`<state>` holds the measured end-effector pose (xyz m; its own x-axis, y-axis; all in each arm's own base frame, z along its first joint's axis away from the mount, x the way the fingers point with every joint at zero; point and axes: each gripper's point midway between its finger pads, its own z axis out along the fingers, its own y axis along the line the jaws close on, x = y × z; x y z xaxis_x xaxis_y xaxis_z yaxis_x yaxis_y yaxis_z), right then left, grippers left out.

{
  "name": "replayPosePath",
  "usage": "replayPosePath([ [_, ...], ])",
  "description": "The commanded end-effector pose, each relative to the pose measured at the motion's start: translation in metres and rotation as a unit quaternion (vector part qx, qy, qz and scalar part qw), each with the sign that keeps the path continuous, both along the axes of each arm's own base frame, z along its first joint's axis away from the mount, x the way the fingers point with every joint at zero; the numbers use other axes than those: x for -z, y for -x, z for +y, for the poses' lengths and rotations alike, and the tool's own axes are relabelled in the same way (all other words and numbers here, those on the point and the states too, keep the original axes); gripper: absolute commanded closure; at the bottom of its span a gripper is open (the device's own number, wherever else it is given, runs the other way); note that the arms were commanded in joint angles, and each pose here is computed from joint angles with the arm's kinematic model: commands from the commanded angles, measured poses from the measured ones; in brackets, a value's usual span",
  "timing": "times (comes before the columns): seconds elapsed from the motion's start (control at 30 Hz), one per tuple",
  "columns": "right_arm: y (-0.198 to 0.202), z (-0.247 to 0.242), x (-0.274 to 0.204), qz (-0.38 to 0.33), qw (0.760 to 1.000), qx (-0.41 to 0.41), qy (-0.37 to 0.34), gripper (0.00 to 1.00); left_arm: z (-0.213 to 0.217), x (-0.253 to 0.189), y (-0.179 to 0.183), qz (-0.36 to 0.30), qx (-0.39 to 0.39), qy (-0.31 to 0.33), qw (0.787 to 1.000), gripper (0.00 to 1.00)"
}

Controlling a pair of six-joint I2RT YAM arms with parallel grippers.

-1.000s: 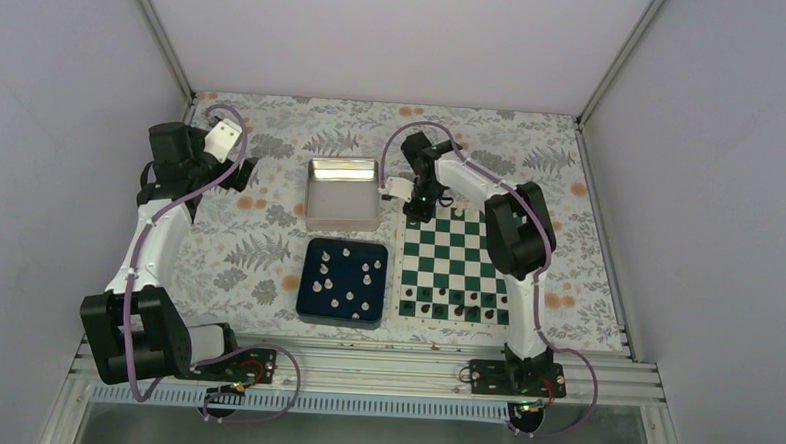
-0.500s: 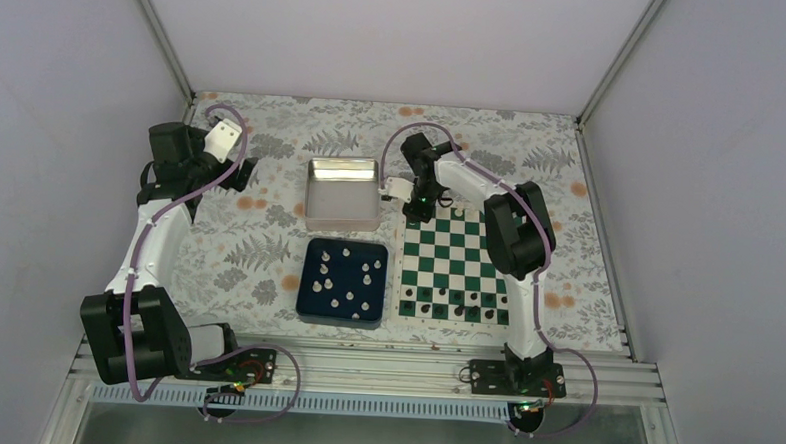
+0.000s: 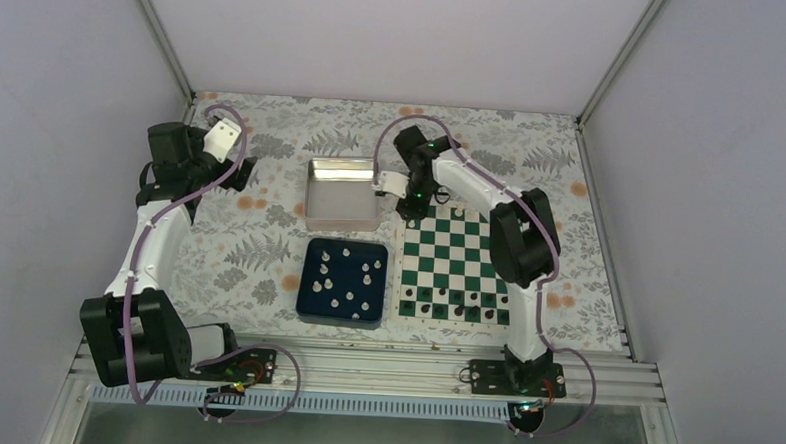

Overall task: Set up the chess pieces on the board
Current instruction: Place the chess piece on the chessboard, then pick up the chess piece from the storage box.

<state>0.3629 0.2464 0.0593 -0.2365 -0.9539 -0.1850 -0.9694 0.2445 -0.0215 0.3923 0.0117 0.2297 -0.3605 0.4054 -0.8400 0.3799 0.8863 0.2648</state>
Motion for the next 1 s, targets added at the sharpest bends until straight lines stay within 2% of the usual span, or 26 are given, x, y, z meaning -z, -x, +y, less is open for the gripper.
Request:
replayPosePath([
  [0.0,0.022,0.047,-0.065,-0.065,0.997,-0.045,-0.024,0.63,0.002,-0.014,0.002,-0.021,-0.004,0.001,1.0,0.0],
  [0.17,0.078,0.101,-0.08,-0.061,0.99,-0.12,-0.035,0.62,0.002,-0.013,0.002,-0.019,-0.003,0.003,1.0,0.0],
  [0.37,0.134,0.138,-0.048,-0.032,0.981,-0.189,-0.018,0.62,0.003,-0.013,0.003,-0.021,-0.007,-0.001,1.0,0.0],
  [0.77,0.182,0.168,0.001,0.017,0.969,-0.246,-0.01,0.64,0.007,-0.007,0.006,-0.019,-0.012,-0.003,1.0,0.0],
  [0.97,0.186,0.168,0.017,0.033,0.968,-0.249,-0.001,0.64,0.008,-0.005,0.007,-0.018,-0.011,-0.004,1.0,0.0],
])
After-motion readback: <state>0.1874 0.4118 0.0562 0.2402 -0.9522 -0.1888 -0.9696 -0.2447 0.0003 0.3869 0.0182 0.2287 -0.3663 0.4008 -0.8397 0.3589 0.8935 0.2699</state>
